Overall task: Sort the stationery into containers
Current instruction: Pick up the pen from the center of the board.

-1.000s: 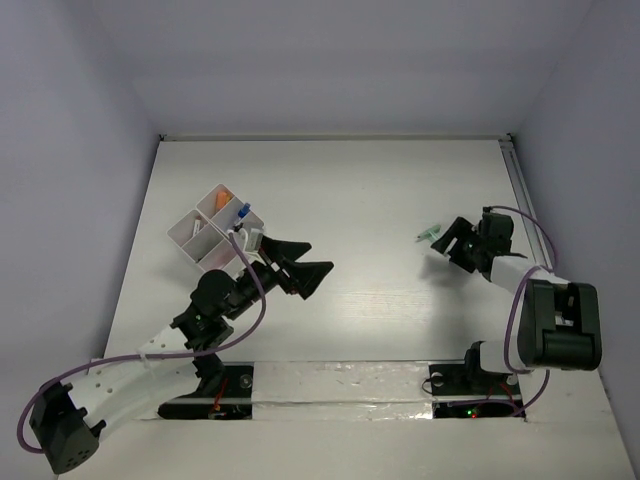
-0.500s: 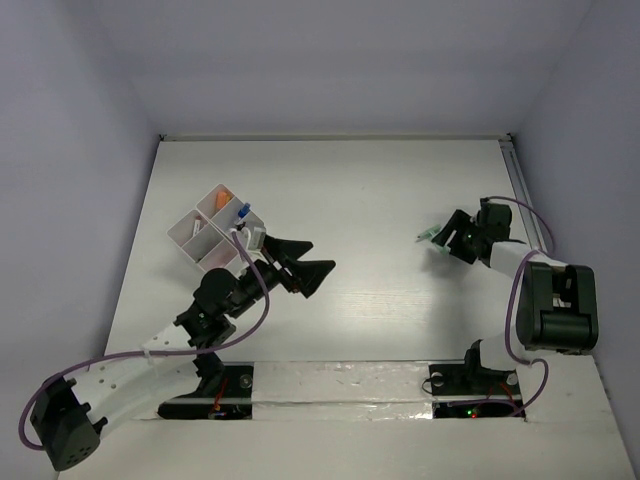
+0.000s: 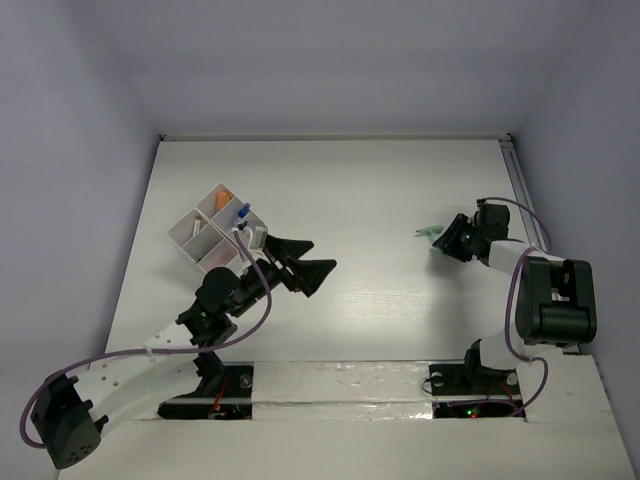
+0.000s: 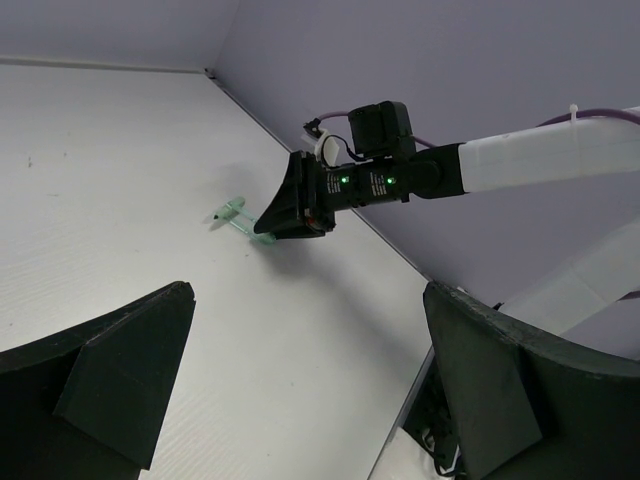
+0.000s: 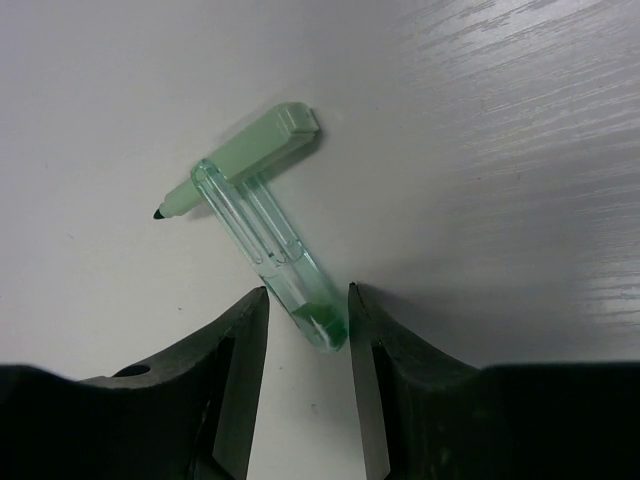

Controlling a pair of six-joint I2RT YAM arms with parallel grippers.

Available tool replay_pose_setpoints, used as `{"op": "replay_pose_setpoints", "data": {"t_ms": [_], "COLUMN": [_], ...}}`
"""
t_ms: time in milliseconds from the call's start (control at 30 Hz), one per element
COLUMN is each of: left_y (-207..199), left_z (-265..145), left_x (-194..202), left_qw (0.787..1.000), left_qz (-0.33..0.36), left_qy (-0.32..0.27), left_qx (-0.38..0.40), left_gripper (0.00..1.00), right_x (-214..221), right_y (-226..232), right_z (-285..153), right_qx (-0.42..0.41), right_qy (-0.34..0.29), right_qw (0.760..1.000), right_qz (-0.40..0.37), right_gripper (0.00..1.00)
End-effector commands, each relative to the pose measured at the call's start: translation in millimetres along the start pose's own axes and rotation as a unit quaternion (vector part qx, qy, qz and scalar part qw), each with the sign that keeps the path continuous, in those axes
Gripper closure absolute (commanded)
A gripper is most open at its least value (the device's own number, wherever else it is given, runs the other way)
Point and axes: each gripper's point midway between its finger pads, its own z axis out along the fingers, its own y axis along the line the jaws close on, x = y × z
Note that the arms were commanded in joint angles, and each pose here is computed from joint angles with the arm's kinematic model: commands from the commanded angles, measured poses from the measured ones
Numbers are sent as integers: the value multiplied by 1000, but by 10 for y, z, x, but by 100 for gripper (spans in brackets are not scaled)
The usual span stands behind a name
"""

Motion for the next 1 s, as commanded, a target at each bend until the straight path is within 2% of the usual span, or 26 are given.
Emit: {"op": "replay_pose_setpoints", "data": {"t_ms": [0, 200, 367, 433, 700, 800, 833, 933, 967], "left_y": [-80, -70, -62, -42, -15, 8, 32, 75, 85], "left_z": [11, 32, 26, 32, 45, 45, 46, 56, 68], "left_x": [-125, -97, -112, -97, -117, -120, -126, -145, -140], "left_qw": [999, 1000, 1000, 1000, 1000, 1000, 999, 999, 999], "left_qz": [8, 8, 10, 11, 12, 11, 10, 6, 6], "left_qy": [-27, -22, -25, -23, -26, -27, -29, -36, -34], "left_qx": [17, 17, 14, 10, 1, -6, -12, -24, -27], "left_gripper": [1, 1, 1, 1, 1, 1, 1, 1, 1], "right_x": [-31, 62, 69, 69, 68, 61, 63, 41, 52], "right_y": [7, 82, 96, 87, 97, 121, 128, 278, 324], "right_z": [14, 84, 97, 98, 60, 43, 37, -28, -58], "right_qx": [7, 6, 8, 11, 10, 4, 3, -16, -21], "right_qy": [0, 20, 22, 22, 19, 17, 17, 12, 14], "right_qw": [1000, 1000, 999, 999, 999, 999, 999, 999, 998], "right_qz": [-7, -23, -27, -27, -27, -28, -28, -46, -51], "right_gripper": [56, 52, 57, 62, 63, 77, 86, 99, 100]}}
